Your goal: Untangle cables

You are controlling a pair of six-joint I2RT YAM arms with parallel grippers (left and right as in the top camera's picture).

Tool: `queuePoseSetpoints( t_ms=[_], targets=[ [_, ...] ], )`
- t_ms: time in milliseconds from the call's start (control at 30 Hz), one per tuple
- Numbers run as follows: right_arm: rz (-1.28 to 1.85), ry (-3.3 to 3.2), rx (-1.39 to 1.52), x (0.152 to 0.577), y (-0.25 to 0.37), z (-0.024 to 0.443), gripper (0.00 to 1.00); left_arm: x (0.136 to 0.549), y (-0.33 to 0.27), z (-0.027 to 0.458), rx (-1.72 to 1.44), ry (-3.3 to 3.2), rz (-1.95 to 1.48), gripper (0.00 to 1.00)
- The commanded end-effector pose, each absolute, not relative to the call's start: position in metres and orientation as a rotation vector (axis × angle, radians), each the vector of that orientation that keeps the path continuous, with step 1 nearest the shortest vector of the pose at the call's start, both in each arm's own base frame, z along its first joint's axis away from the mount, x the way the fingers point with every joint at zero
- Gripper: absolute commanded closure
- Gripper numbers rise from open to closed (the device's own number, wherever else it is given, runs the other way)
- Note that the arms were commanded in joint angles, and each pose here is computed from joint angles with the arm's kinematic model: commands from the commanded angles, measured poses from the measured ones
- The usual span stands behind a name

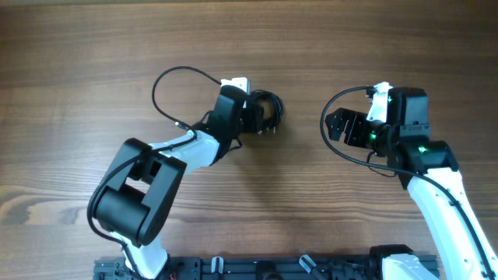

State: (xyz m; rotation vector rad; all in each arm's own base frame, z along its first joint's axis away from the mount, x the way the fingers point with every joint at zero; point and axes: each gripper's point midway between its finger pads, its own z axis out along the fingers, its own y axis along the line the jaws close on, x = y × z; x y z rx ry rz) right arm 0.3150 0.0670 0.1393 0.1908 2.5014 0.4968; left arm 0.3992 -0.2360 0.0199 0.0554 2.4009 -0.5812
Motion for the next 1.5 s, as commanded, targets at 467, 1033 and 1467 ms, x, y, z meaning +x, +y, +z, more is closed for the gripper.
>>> queuePoseSetpoints(
  t_ms=[467, 1033, 1467],
  targets=[
    [0.589, 2.473, 0.109, 0.318, 0.082, 0.151, 0.00, 0.342, -0.290, 0.113, 0.372, 2.306, -1.263, 0.96],
    [0.987, 2.936, 0.281, 0.284, 0.160, 0.033, 0.49, 0.313, -0.267, 0.045, 0.235, 2.639, -0.839, 0.96],
    [0.729, 3.122, 0.247, 0.252, 0.149, 0.006, 0.96, 0.317, -0.257, 0.040, 0.202, 2.656, -0.767, 0.96]
  ],
)
